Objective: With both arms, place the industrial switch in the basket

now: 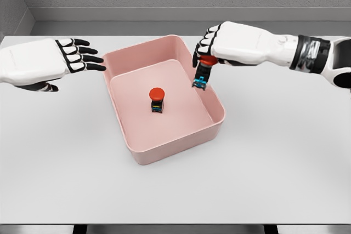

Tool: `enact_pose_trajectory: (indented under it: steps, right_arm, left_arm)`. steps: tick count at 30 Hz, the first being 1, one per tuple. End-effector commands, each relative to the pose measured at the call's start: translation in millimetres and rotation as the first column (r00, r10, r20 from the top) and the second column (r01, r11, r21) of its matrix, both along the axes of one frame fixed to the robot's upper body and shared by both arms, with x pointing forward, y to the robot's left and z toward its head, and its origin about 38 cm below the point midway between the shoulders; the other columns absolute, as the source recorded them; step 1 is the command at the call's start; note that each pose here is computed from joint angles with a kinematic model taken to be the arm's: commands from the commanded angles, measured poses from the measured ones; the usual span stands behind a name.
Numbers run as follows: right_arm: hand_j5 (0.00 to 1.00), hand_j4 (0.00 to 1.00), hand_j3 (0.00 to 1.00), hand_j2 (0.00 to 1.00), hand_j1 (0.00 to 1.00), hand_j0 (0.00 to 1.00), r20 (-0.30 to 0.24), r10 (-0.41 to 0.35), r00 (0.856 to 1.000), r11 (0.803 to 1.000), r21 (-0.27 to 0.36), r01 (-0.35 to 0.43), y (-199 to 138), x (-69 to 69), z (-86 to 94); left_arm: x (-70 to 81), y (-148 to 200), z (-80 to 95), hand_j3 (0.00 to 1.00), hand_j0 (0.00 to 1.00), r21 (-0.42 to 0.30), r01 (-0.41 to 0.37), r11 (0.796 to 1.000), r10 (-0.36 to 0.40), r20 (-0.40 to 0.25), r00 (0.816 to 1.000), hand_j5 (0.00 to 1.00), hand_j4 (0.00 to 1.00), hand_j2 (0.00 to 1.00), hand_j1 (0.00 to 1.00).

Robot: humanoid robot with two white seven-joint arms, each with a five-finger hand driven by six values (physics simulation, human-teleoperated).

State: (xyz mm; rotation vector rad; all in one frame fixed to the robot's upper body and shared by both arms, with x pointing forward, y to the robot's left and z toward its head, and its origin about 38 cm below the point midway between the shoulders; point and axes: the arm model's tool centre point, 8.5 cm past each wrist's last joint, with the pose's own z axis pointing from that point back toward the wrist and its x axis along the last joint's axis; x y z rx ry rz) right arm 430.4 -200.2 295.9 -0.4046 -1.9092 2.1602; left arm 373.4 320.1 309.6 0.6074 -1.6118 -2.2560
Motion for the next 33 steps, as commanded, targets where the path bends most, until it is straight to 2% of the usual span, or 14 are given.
enact_pose_trajectory:
  steps: [1, 11, 14, 16, 19, 22, 24, 27, 29, 31, 33]
  right_arm:
    - [0.47, 0.47, 0.47, 0.47, 0.47, 0.47, -0.017, 0.021, 1.000, 1.000, 0.005, -0.021, 9.9, -1.4, -5.3]
    - [0.49, 0.49, 0.49, 0.49, 0.49, 0.49, -0.025, 0.085, 0.996, 0.996, -0.017, -0.085, 41.1, -1.9, -6.7]
    - [0.61, 0.61, 0.61, 0.61, 0.61, 0.61, -0.024, 0.082, 0.996, 0.996, -0.021, -0.083, 42.1, -0.6, -7.6]
    - [0.75, 0.75, 0.75, 0.75, 0.75, 0.75, -0.025, 0.095, 0.995, 0.995, -0.011, -0.096, 50.2, -0.3, -8.3]
    - [0.89, 0.89, 0.89, 0.89, 0.89, 0.89, -0.025, 0.093, 0.995, 0.996, 0.001, -0.093, 58.8, 6.6, -8.6]
    - [0.96, 0.96, 0.96, 0.96, 0.96, 0.96, -0.021, 0.090, 0.996, 0.996, -0.002, -0.090, 59.1, 8.0, -7.0]
    - [0.96, 0.96, 0.96, 0.96, 0.96, 0.96, -0.020, 0.094, 0.995, 0.996, 0.002, -0.094, 61.4, 8.1, -6.5]
    - [1.00, 1.00, 1.00, 1.00, 1.00, 1.00, -0.023, 0.063, 0.998, 0.998, 0.002, -0.063, 50.7, 13.4, -6.4]
    - [1.00, 1.00, 1.00, 1.00, 1.00, 1.00, -0.034, -0.036, 0.999, 0.999, -0.015, 0.035, 12.2, 25.7, -8.2]
    - [1.00, 1.00, 1.00, 1.00, 1.00, 1.00, -0.060, -0.140, 0.988, 0.990, -0.030, 0.139, -27.3, 35.7, -16.6]
    - [1.00, 1.00, 1.00, 1.00, 1.00, 1.00, -0.073, -0.209, 0.975, 0.978, -0.041, 0.206, -59.4, 33.7, -22.7]
  left_arm:
    - [-0.1, 0.6, 0.6, 1.00, 1.00, -0.004, -0.002, 1.000, 0.002, -0.002, 1.000, 1.00, 1.00, 1.00, 1.00]
    - [0.0, 0.0, 0.5, 1.00, 1.00, -0.006, -0.001, 1.000, 0.001, -0.002, 1.000, 1.00, 1.00, 1.00, 1.00]
    - [-0.1, 0.5, 0.7, 1.00, 1.00, -0.005, -0.002, 1.000, 0.002, -0.002, 1.000, 1.00, 1.00, 1.00, 1.00]
    - [0.0, 1.0, 1.9, 1.00, 1.00, -0.005, -0.003, 1.000, 0.003, 0.001, 1.000, 1.00, 1.00, 1.00, 1.00]
    - [0.1, 0.4, 1.6, 1.00, 1.00, -0.009, -0.001, 1.000, 0.001, 0.002, 1.000, 1.00, 1.00, 1.00, 1.00]
    - [-0.1, 0.4, 1.1, 1.00, 1.00, -0.009, -0.002, 1.000, 0.002, 0.000, 1.000, 1.00, 1.00, 1.00, 1.00]
    - [-0.2, 0.9, 1.2, 1.00, 1.00, -0.008, -0.003, 1.000, 0.003, 0.000, 1.000, 1.00, 1.00, 1.00, 1.00]
    - [-0.2, 0.9, 1.2, 1.00, 1.00, -0.008, -0.003, 1.000, 0.003, 0.000, 1.000, 1.00, 1.00, 1.00, 1.00]
    - [-0.2, 0.9, 1.2, 1.00, 1.00, -0.008, -0.003, 1.000, 0.003, 0.000, 1.000, 1.00, 1.00, 1.00, 1.00]
    - [-0.4, 0.9, 0.1, 1.00, 1.00, -0.007, -0.003, 1.000, 0.003, -0.002, 1.000, 1.00, 1.00, 1.00, 1.00]
    - [-0.1, 1.3, 0.0, 1.00, 1.00, -0.006, -0.004, 1.000, 0.004, -0.002, 1.000, 1.00, 1.00, 1.00, 1.00]
